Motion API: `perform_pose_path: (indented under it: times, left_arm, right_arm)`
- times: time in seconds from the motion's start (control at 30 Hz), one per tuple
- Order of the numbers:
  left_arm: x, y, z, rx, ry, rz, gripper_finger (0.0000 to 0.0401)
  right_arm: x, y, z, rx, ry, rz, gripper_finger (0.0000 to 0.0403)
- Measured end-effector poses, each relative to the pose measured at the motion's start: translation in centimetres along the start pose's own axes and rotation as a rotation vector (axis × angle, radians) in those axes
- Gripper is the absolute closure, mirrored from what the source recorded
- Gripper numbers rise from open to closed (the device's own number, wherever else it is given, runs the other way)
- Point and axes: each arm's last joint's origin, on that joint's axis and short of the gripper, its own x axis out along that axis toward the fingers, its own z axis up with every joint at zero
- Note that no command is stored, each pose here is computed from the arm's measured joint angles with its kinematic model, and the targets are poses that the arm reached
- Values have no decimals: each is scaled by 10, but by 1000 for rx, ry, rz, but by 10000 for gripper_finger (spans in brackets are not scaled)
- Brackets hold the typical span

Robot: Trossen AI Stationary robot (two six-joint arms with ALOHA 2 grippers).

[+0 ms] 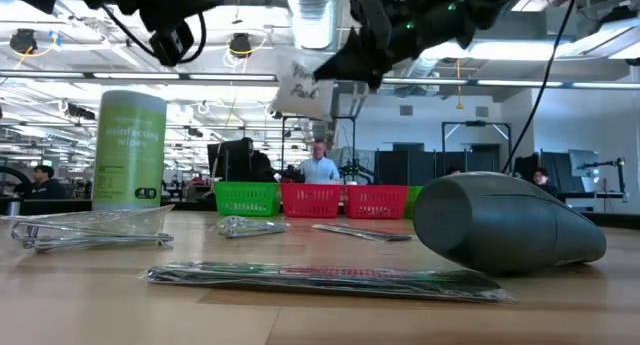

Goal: Pick & Place Travel size toiletries
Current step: Put the white cotton pack into the left red bin

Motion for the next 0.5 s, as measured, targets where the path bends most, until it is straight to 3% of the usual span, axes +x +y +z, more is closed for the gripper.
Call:
perform_pose_path:
  times: [0.27,0.5]
  left_arm:
    - [21,5,-13,5,25,49,302]
    - [32,7,-22,0,52,62,302]
  right_arm:
    - [14,-64,11,132,113,-26,403]
    - [52,-110,-4,202,196,-11,403]
